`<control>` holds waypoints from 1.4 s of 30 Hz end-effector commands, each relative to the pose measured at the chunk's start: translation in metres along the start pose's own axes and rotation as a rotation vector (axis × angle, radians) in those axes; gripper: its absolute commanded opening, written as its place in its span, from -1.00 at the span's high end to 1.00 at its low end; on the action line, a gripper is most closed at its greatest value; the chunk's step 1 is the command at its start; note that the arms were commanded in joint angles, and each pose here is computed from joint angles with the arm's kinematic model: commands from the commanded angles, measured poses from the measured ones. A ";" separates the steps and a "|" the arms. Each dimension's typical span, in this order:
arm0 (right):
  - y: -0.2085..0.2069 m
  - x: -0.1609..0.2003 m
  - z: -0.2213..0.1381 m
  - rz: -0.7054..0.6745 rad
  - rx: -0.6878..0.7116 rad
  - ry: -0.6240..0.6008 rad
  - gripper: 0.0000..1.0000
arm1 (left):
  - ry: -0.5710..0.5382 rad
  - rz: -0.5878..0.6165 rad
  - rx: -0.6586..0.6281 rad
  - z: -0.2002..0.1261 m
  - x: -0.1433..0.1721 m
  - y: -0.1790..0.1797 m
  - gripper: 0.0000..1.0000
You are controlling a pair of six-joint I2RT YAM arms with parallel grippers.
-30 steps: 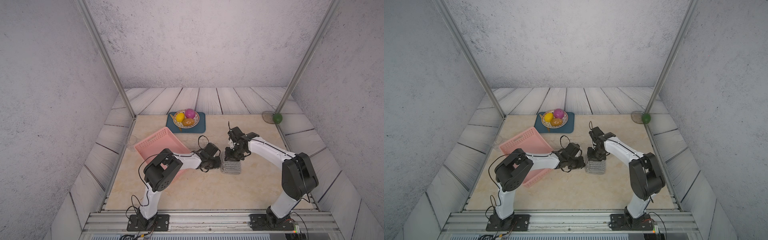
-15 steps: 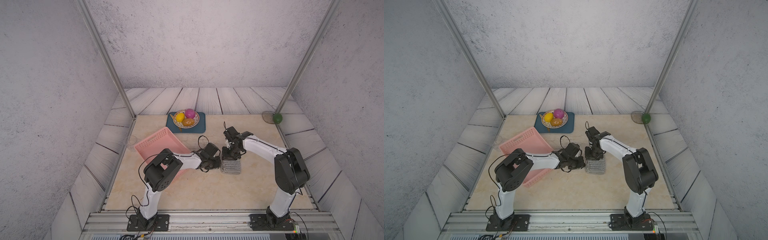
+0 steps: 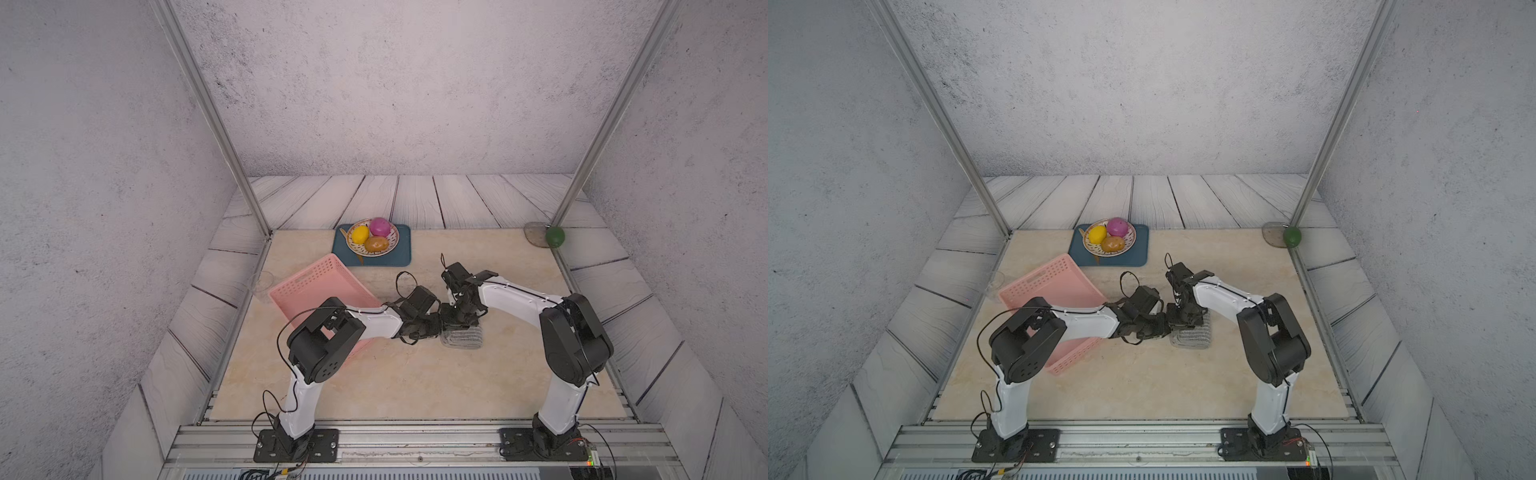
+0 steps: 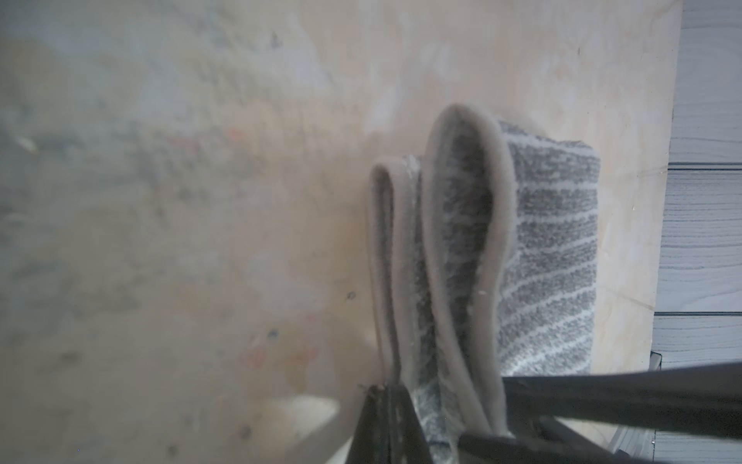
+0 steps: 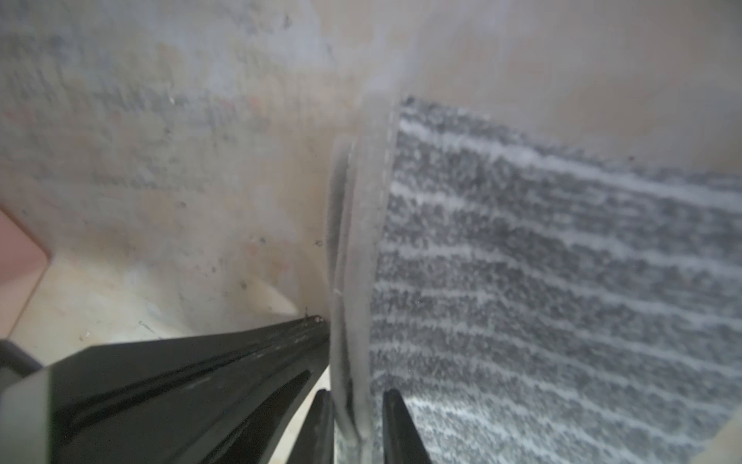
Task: Fold the square dishcloth
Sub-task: Fold the cleaning item at the center of the board.
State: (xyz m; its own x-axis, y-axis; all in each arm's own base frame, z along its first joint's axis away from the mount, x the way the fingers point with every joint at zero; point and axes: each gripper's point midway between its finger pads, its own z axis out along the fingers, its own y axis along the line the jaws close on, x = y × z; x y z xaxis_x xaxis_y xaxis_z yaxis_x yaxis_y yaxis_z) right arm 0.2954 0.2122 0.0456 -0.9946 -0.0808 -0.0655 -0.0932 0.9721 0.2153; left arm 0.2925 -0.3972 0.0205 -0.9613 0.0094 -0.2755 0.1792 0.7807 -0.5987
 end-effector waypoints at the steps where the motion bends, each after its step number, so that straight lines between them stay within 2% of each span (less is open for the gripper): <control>1: -0.003 0.009 0.004 0.001 0.014 0.029 0.82 | 0.034 -0.024 -0.048 0.002 0.012 0.018 1.00; 3: -0.005 0.011 0.003 0.001 0.019 0.032 0.94 | 0.034 -0.025 -0.050 0.002 0.012 0.019 1.00; 6: -0.005 0.014 0.001 -0.004 0.016 0.033 1.00 | 0.035 -0.027 -0.051 0.003 0.012 0.020 1.00; 28: 0.001 0.019 -0.020 -0.037 -0.018 0.009 1.00 | 0.038 -0.037 -0.050 0.004 0.011 0.023 1.00; 42: 0.000 0.028 -0.006 -0.032 -0.036 0.057 1.00 | 0.037 -0.039 -0.051 0.004 0.011 0.024 1.00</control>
State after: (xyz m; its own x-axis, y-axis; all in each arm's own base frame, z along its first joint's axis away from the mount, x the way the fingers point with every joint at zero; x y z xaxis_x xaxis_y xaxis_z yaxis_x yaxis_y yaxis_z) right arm 0.2742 0.2090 0.0544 -0.9927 -0.1118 -0.0458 -0.1197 0.9613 0.2483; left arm 0.2945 -0.3960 0.0206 -0.9637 -0.0035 -0.2670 0.1663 0.7744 -0.6104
